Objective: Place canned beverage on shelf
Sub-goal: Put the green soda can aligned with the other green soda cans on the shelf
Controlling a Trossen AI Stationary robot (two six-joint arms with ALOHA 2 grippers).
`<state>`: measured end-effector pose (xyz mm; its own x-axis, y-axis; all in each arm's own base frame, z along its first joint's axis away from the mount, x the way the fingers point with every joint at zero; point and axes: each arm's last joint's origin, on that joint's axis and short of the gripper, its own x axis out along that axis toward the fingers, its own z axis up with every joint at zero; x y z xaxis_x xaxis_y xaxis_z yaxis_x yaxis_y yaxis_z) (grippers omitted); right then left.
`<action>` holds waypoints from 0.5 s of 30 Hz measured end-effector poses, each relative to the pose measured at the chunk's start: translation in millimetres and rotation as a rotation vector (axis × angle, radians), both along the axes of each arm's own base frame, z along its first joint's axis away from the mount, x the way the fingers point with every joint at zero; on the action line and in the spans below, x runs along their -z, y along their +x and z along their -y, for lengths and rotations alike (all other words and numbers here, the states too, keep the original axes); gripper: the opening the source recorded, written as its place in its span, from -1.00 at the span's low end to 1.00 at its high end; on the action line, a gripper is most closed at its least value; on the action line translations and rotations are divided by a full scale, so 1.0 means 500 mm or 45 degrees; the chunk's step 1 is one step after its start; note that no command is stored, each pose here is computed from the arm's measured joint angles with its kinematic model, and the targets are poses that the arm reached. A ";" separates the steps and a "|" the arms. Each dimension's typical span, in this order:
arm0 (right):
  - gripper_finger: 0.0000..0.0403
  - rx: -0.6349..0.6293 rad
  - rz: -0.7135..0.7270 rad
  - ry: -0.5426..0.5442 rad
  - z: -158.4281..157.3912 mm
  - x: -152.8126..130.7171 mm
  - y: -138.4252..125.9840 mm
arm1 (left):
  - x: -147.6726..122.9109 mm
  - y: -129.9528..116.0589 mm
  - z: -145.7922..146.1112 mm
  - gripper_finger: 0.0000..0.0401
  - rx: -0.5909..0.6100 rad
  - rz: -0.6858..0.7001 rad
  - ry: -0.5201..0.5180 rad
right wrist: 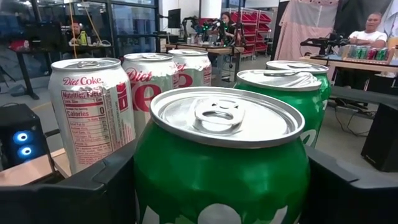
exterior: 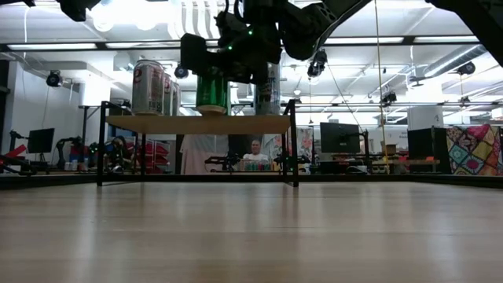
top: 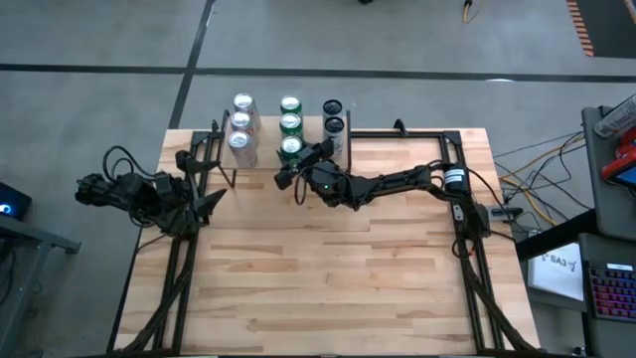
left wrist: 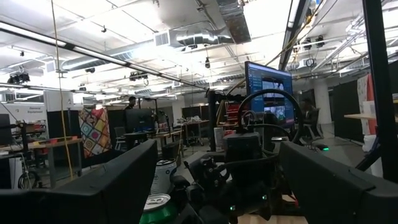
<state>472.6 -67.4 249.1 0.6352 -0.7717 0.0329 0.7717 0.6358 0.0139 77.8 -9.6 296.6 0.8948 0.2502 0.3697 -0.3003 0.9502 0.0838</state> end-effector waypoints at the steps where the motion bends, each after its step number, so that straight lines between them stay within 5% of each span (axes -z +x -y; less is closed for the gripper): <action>1: 0.48 0.000 0.000 0.000 0.000 0.000 0.000 | 0.000 0.000 0.000 0.61 0.000 0.000 0.000; 15: 0.54 0.009 -0.017 0.003 0.006 0.003 -0.001 | 0.002 0.001 0.000 0.61 -0.007 -0.022 0.024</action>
<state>472.2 -70.4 247.9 0.6301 -0.7762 0.0226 0.7763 0.6304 0.0049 78.3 -9.8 295.4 0.8996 0.2487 0.3591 -0.3042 0.9466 0.1065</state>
